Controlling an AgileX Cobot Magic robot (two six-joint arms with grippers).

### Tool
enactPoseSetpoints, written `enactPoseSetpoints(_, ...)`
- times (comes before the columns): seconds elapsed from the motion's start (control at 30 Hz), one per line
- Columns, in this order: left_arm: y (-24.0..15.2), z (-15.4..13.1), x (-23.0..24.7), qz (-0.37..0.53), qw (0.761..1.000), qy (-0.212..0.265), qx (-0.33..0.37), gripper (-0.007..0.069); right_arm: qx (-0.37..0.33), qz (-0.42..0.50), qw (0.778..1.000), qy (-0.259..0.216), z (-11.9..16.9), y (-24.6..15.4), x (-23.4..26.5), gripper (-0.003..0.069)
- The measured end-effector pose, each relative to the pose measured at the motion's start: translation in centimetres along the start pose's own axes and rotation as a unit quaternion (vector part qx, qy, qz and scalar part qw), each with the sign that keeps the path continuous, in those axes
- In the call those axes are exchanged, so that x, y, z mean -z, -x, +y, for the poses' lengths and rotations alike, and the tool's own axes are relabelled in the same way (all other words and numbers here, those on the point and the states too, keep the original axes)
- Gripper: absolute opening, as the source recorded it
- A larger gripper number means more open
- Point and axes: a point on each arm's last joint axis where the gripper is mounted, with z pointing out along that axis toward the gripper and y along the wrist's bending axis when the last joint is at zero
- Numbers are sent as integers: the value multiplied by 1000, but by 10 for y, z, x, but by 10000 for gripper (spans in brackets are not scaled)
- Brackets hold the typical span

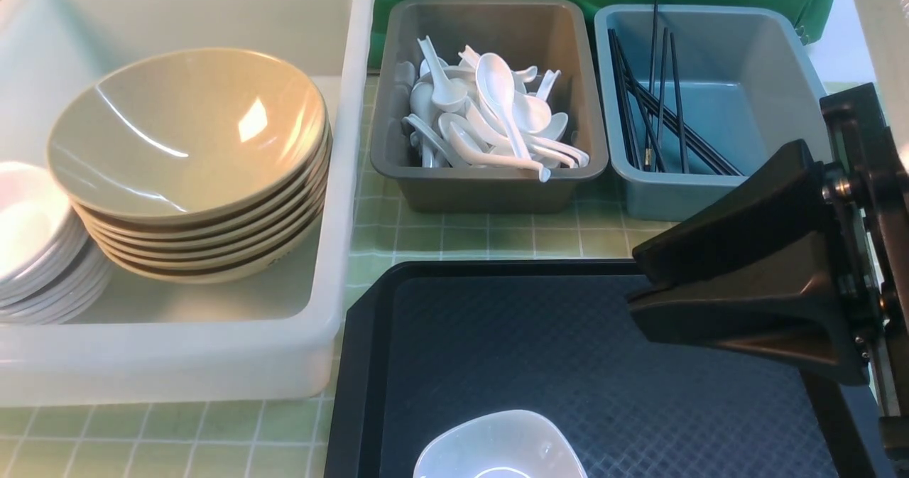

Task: On green table put chopsticks spoon bowls plates into blue grey white boxes.
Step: 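Grasp the small white bowl on the black tray by its rim with the left gripper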

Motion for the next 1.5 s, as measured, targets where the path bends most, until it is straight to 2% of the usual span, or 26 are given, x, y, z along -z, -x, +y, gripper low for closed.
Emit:
enactPoseSetpoints(0.03,-4,-20,-1,5,998,-30,-62,632,0,0,1000,0,0,0,0,235)
enactPoseSetpoints(0.1,-8,-39,-3,11,991,-58,-123,613,0,0,1000,0,0,0,0,235)
enactPoseSetpoints(0.17,-20,-71,-6,25,969,-112,-217,578,0,0,1000,0,0,0,0,235)
enactPoseSetpoints(0.2,-22,-78,-7,27,965,-122,-229,571,0,0,1000,0,0,0,0,235)
enactPoseSetpoints(0.3,-49,-128,-9,49,907,-212,-361,520,0,0,1000,0,0,0,0,235)
enactPoseSetpoints(0.5,-99,-189,-34,136,825,-294,-463,502,0,0,1000,0,0,0,0,235)
enactPoseSetpoints(0.67,-144,-221,-68,233,765,-314,-511,502,0,0,1000,0,0,0,0,235)
enactPoseSetpoints(0.73,-152,-226,-76,253,753,-312,-522,502,0,0,1000,0,0,0,0,235)
enactPoseSetpoints(0.87,-175,-250,-98,308,696,-284,-583,502,-1,5,1000,6,1,-1,0,235)
enactPoseSetpoints(0.9,-175,-251,-101,309,693,-280,-588,502,-2,6,1000,7,1,-1,0,235)
enactPoseSetpoints(0.97,-182,-261,-109,329,670,-261,-612,502,-2,12,1000,13,2,-2,0,235)
enactPoseSetpoints(1.1,-198,-276,-127,347,643,-250,-635,502,-2,25,999,27,5,-5,0,235)
enactPoseSetpoints(1.3,-225,-275,-165,399,607,-248,-641,502,-2,35,999,39,7,-6,1,235)
enactPoseSetpoints(1.5,-244,-274,-189,433,590,-268,-626,486,-1,39,998,42,8,-7,1,235)
